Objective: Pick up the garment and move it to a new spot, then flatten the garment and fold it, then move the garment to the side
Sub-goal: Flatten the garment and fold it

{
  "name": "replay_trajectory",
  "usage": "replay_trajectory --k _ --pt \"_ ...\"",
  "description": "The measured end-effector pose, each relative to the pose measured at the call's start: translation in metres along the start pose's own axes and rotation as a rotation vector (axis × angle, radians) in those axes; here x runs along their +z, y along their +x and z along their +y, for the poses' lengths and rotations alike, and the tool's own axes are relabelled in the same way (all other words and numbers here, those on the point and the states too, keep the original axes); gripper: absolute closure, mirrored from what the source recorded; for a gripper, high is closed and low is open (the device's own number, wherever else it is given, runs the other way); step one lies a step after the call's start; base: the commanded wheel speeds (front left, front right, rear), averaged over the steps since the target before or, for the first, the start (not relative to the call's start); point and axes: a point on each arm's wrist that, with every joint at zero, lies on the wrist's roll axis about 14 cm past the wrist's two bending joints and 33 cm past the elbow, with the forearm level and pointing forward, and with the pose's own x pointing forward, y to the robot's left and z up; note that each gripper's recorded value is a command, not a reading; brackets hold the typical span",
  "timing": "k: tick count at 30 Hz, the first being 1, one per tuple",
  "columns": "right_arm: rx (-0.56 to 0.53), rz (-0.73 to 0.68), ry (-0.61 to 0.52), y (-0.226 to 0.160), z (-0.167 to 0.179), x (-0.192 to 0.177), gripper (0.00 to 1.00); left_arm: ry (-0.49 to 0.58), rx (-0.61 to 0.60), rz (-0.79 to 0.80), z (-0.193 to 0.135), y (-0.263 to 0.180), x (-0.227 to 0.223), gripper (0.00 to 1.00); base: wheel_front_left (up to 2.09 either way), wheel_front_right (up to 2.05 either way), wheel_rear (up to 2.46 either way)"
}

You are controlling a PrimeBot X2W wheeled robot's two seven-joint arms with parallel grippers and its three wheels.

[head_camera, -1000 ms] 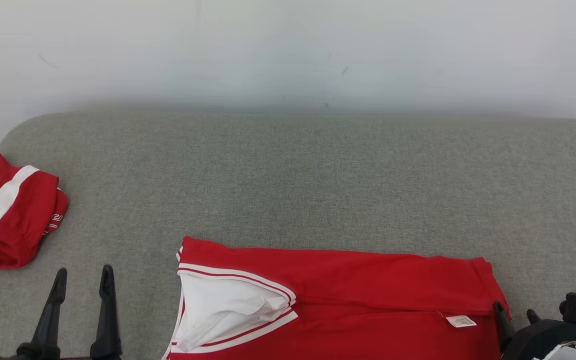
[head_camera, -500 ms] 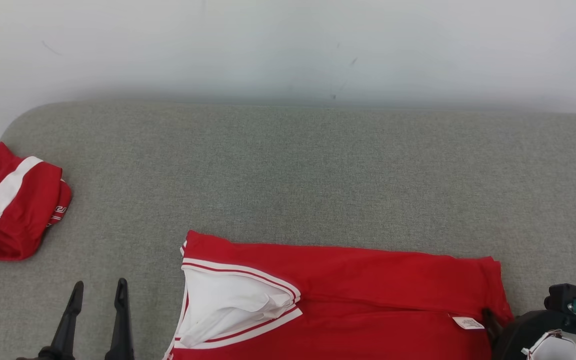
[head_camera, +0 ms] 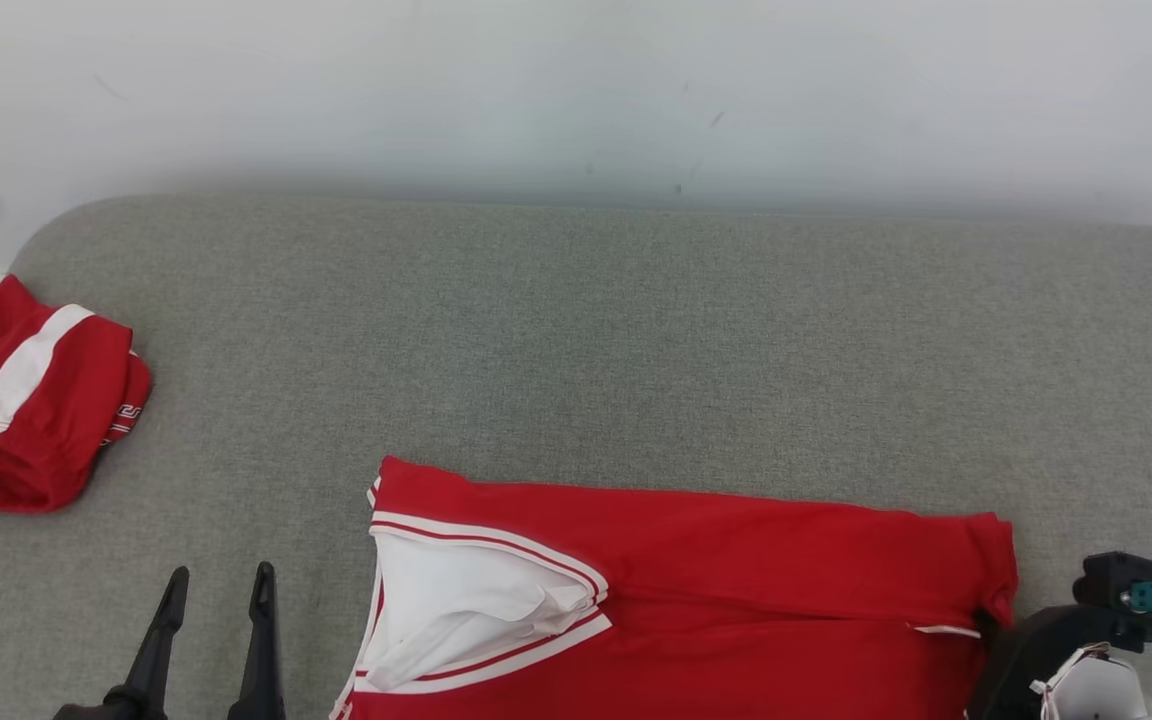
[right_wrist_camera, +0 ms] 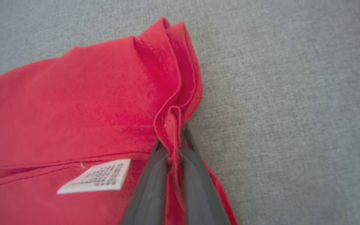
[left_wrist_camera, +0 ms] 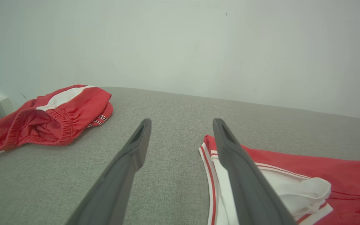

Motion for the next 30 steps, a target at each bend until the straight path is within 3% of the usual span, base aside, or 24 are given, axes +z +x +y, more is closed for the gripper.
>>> replay_trajectory --k 12,21,25,30 --pt "-0.214 -0.186 0.096 -0.026 -0.076 0.042 1.0 -0.006 -0.012 0.003 -0.006 0.003 0.002 0.0 0.0 0.0 0.0" --pt "-0.35 -0.221 0.11 -0.055 -0.12 0.045 1.0 -0.011 -0.031 0.022 -0.015 0.004 -0.002 0.0 0.0 0.0 0.0" --pt "-0.3 -0.222 0.083 -0.054 -0.104 0.049 1.0 -0.016 -0.043 0.025 -0.02 0.006 -0.002 0.0 0.0 0.0 0.0" --pt "-0.082 -0.181 0.044 -0.039 -0.037 0.044 1.0 -0.023 -0.058 0.033 -0.026 0.007 -0.005 0.0 0.0 0.0 0.0"
